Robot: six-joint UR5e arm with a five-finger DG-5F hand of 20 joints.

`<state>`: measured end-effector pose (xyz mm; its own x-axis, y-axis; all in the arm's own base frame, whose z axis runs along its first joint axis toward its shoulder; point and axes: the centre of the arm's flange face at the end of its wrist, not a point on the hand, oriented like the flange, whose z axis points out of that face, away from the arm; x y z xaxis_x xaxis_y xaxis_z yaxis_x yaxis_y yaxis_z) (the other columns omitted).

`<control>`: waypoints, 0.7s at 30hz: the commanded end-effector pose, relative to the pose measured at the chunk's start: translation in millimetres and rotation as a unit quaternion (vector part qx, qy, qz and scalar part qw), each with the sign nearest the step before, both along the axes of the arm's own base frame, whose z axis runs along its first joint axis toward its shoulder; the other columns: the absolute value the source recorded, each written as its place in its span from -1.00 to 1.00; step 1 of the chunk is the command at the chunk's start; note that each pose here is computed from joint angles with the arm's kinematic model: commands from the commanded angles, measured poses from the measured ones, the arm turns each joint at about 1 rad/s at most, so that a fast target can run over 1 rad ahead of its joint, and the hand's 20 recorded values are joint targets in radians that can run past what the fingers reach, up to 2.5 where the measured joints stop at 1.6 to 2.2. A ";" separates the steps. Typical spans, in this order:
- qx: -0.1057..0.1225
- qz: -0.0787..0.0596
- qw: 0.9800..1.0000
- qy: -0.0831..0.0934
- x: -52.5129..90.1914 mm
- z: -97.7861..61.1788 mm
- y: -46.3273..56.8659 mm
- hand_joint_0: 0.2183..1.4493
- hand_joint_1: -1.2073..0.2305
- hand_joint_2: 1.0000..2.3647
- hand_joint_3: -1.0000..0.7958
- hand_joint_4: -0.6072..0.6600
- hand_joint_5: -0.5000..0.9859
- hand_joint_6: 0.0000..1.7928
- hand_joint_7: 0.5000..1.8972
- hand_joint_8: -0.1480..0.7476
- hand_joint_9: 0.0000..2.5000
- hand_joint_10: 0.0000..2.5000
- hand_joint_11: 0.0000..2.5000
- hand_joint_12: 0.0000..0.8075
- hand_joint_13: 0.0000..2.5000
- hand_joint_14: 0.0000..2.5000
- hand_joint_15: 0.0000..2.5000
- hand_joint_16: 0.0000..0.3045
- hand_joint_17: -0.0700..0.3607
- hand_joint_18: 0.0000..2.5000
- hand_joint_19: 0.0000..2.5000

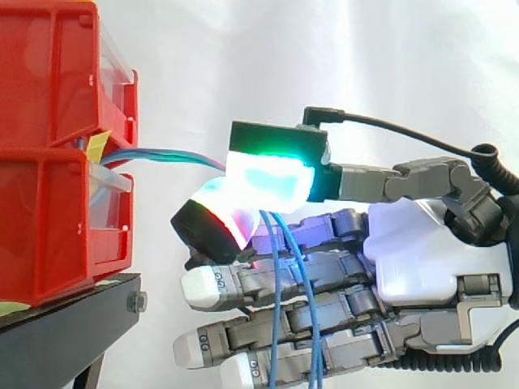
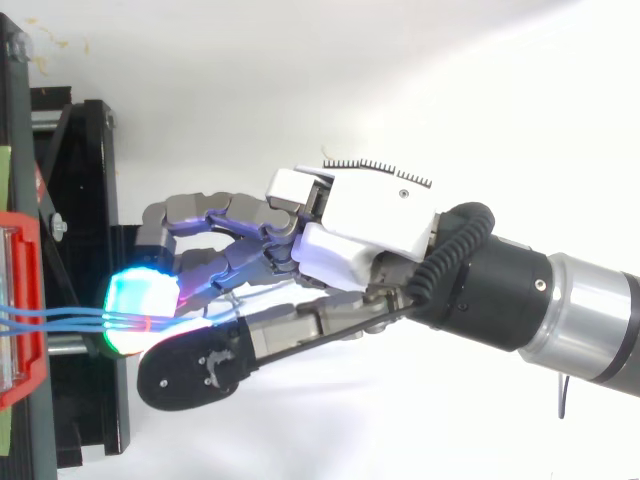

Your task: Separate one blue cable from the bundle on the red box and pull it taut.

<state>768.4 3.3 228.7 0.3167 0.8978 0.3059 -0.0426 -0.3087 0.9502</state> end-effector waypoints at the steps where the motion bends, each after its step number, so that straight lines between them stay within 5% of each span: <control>1: 0.000 0.001 1.000 0.000 0.0 0.3 0.1 -0.26 -0.26 -0.98 -0.18 0.32 -0.44 -0.44 0.23 0.01 -0.39 -0.99 -0.75 -0.15 -0.69 -1.00 -0.92 -0.69 -0.18 -0.66 -0.75; 6: 0.000 0.001 1.000 0.000 0.0 0.3 0.3 -0.35 -0.01 -0.99 -0.33 0.30 -0.44 -0.44 0.13 0.03 -0.38 -0.99 -0.76 -0.14 -0.69 -1.00 -0.92 -0.69 -0.18 -0.69 -0.74; 21: 0.000 0.002 1.000 -0.001 0.2 0.4 0.4 -0.50 -0.05 -1.00 -0.44 0.32 -0.44 -0.44 0.17 0.07 -0.38 -0.99 -0.75 -0.09 -0.69 -1.00 -0.91 -0.67 -0.15 -0.68 -0.74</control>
<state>768.5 3.7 229.0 0.3126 0.8993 0.3057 -0.0417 -0.3085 0.9503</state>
